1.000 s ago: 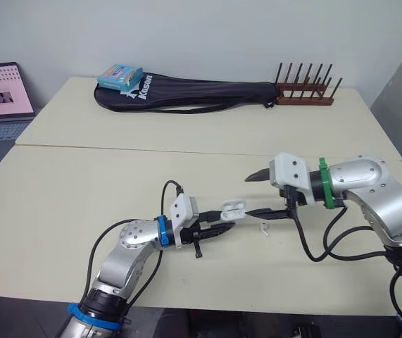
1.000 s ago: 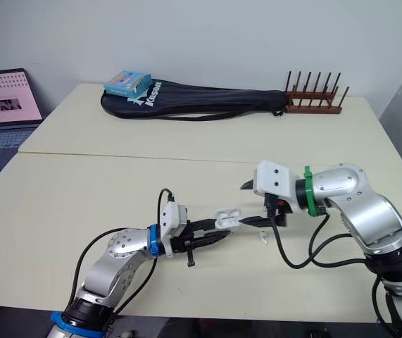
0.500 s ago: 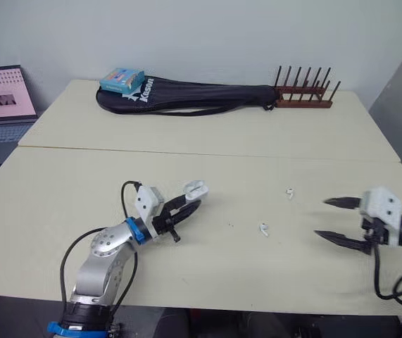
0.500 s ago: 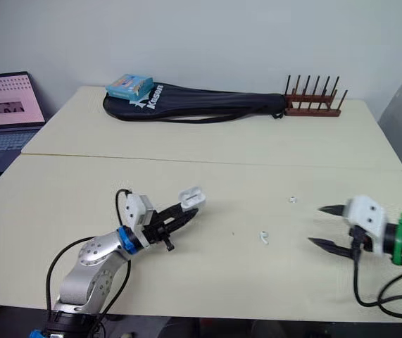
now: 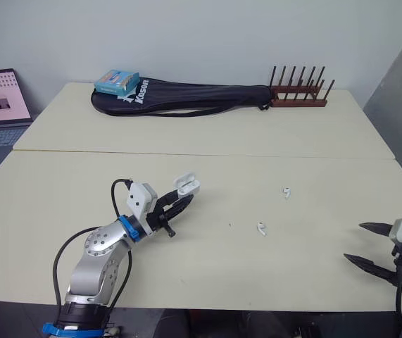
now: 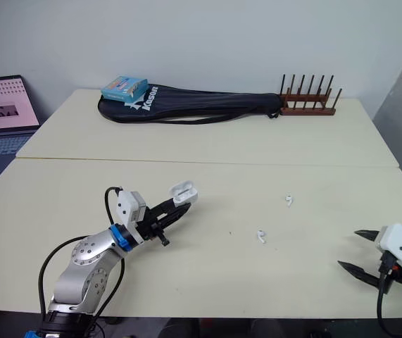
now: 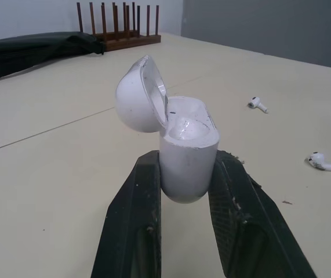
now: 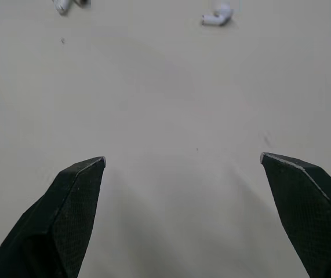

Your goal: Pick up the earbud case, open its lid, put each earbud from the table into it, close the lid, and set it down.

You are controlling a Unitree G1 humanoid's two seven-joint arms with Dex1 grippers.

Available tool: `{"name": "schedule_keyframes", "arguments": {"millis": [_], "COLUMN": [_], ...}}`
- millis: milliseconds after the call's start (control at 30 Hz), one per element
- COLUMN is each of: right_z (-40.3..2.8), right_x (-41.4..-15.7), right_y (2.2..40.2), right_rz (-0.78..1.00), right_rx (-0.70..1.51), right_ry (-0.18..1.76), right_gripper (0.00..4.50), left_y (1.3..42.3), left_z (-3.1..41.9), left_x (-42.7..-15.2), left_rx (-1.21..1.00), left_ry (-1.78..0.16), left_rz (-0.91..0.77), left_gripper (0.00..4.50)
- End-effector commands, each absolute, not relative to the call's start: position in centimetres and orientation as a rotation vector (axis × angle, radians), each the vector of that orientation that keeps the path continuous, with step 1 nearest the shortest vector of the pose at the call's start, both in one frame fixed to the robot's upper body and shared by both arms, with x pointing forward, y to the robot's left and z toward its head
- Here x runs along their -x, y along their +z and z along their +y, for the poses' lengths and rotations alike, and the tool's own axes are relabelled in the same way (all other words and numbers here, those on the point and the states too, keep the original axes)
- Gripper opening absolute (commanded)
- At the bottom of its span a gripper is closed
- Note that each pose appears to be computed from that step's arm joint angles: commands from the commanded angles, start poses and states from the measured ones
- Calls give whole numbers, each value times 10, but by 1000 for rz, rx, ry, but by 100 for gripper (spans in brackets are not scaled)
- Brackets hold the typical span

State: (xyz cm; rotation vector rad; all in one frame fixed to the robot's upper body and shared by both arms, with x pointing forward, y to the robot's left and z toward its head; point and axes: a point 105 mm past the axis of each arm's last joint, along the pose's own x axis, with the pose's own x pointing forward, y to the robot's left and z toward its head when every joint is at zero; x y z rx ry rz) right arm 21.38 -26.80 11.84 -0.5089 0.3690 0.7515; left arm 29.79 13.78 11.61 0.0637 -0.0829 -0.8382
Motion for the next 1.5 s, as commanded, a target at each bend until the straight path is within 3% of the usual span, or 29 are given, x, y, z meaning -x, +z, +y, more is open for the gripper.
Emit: {"name": "schedule_keyframes", "arguments": {"millis": [33, 300, 500, 800, 933, 1233, 1500], "right_z": [-221, -151, -132, -119, -124, -133, -155], "right_x": [-215, -249, -263, -261, -254, -253, -248], "right_y": [129, 107, 92, 63, 55, 57, 88], "right_rz": [276, 192, 203, 273, 318, 347, 327], "right_rx": [442, 355, 303, 248, 230, 252, 491], "right_ry": [839, 737, 663, 602, 595, 628, 1044], "right_gripper": [450, 450, 450, 450, 360, 43, 41], "left_y": [128, 119, 117, 116, 116, 115, 113], "left_z": [138, 134, 134, 133, 133, 134, 131], "left_x": [-296, -293, -294, -293, -293, -291, -282], "left_rx": [-93, -102, -108, -109, -110, -109, -107], "left_ry": [-844, -877, -885, -890, -889, -883, -895], "left_rz": [-128, -107, -103, -100, -99, -95, -84], "left_gripper": [75, 75, 75, 75, 75, 75, 75]}}
